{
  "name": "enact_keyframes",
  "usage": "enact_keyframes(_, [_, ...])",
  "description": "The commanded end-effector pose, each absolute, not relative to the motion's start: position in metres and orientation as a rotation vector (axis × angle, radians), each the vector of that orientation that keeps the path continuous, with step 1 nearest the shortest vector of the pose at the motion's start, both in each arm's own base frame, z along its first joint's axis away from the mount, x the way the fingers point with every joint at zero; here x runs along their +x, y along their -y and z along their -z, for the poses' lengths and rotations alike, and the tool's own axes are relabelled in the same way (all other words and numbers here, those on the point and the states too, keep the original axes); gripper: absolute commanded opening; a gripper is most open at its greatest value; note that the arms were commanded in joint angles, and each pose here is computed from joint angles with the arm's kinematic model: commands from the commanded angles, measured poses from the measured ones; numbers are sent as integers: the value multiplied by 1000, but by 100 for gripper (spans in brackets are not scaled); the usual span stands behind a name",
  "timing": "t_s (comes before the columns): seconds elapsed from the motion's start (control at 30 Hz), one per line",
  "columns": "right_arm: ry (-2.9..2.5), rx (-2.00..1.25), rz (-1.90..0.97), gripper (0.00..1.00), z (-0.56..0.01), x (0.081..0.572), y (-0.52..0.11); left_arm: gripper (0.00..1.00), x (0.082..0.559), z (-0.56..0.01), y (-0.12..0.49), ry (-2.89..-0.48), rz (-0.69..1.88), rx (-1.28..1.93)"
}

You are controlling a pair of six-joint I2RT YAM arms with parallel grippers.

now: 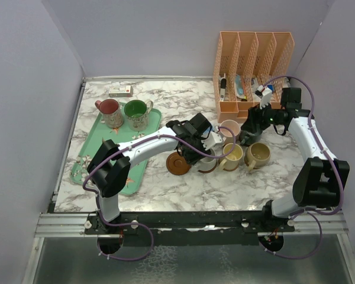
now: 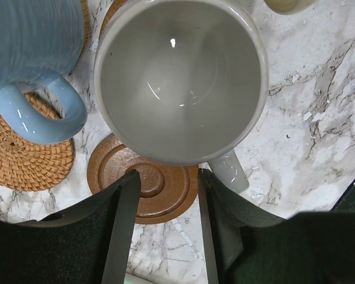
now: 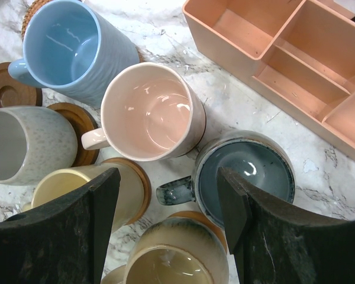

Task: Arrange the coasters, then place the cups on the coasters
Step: Place the cup on the coaster.

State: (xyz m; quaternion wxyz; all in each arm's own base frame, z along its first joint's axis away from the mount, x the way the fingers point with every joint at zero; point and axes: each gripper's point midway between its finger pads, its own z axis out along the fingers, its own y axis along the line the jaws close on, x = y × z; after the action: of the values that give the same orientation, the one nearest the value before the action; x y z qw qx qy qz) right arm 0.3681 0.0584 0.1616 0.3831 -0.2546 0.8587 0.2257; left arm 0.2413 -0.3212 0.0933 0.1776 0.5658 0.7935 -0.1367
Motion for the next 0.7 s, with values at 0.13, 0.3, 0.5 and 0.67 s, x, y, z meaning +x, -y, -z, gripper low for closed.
enact_keyframes(0.13, [-2207,-663,-578,67,-157,366,-59,47,235,-101,336,-2233,469,1600])
enact_keyframes(0.3, [-2206,-664,-580,67,-157,366,-59,48,236,-103,334,-2227,455,1597])
enact_keyframes(0.5, [-2197,-667,-582,67,-160,366,-60,48,237,-104,333,-2222,439,1599])
enact_keyframes(0.67, [-2188,-670,-579,67,-163,365,-60,49,239,-106,332,-2215,432,1596])
